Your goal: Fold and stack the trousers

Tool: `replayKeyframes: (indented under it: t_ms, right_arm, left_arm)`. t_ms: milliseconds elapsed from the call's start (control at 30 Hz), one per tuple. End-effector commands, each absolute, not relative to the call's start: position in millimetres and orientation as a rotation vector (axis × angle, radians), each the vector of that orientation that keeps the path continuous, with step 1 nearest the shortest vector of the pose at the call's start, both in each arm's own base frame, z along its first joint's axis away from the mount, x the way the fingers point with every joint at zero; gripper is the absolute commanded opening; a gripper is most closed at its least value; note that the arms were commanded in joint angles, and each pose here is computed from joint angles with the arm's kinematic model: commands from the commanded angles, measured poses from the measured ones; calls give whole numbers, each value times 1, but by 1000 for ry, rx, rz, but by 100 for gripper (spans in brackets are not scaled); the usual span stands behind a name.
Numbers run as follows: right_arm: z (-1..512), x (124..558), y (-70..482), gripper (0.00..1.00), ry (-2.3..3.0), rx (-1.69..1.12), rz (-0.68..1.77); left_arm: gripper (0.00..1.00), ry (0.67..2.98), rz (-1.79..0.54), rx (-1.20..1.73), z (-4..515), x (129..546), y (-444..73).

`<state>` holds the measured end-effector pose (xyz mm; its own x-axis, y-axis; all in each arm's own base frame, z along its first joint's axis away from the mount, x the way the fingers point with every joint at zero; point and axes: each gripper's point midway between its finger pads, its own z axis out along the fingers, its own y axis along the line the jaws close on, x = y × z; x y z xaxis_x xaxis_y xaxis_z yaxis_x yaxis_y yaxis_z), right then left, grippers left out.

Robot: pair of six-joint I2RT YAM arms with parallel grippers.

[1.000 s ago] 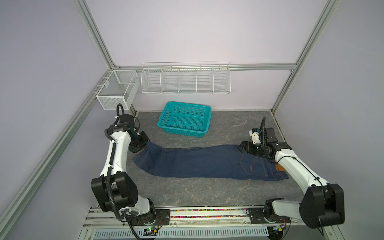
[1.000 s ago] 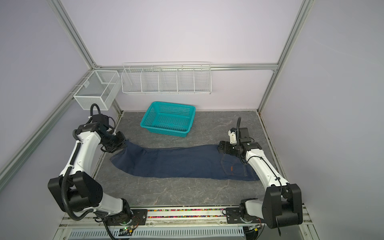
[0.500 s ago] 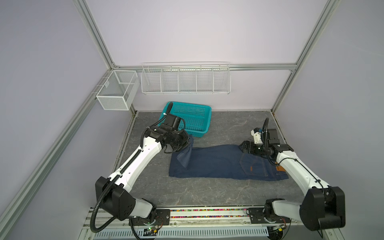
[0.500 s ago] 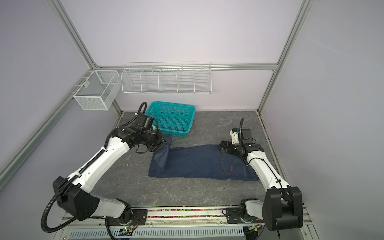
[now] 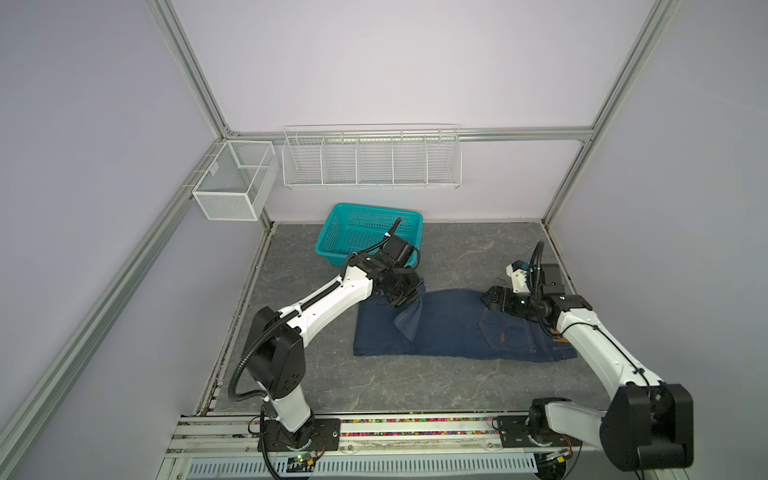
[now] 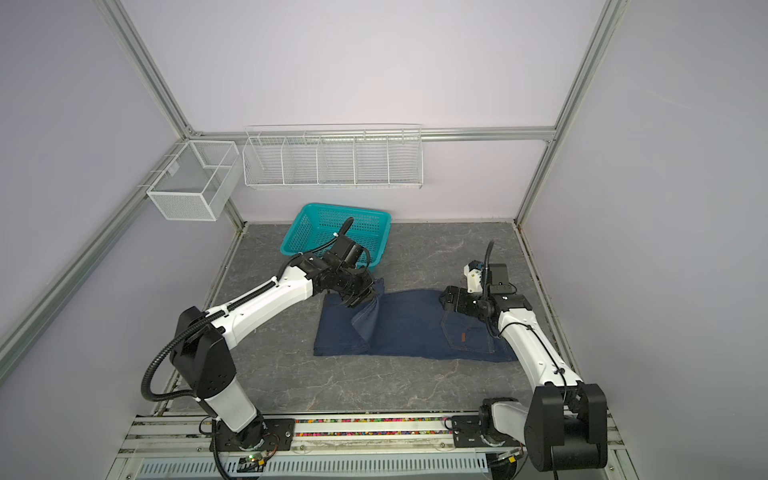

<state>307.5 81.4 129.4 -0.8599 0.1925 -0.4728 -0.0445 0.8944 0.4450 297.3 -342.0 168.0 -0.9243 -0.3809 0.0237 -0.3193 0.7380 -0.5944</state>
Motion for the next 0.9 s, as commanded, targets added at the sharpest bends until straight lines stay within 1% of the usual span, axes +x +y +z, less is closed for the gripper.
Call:
replayKeyframes:
  t_ms: [0,67,267,400,467,567,667,733,800,867]
  right_arm:
    - [129,303,83,94,2527,81,636]
    - [128,301,83,94,2530,82,637]
    - [126,299,82,94,2532,88,642]
    - [126,300,83,94,2530,87,651]
    - [127,299,83,94,2528,88,654]
    - [126,298,82,94,2528,89,654]
    - [128,298,83,94,2523,89,665]
    - [130,298,84,94,2518,87,669]
    - [133,298,85,94,2512,77,677]
    - [136,299,86,94,2505,71,686]
  left_arm:
    - [0,2817,-962,-605,157,307,-354]
    - [0,2836,-920,-601,146,308,-354]
    - [1,2884,-945,-505,133,307,-376]
    - [13,2917,-916,-480,120,303,-379]
    - [16,2906,-902,-491,119,305,-377]
    - [17,2856,-896,-521,124,313,-377]
    - [17,2830,-957,-531,126,317,-387]
    - [21,2844,-972,-504,125,314,-394]
    - [33,2839,-1034,-456,129,311,-405]
    - [37,2832,-1093,-396,136,309,-412]
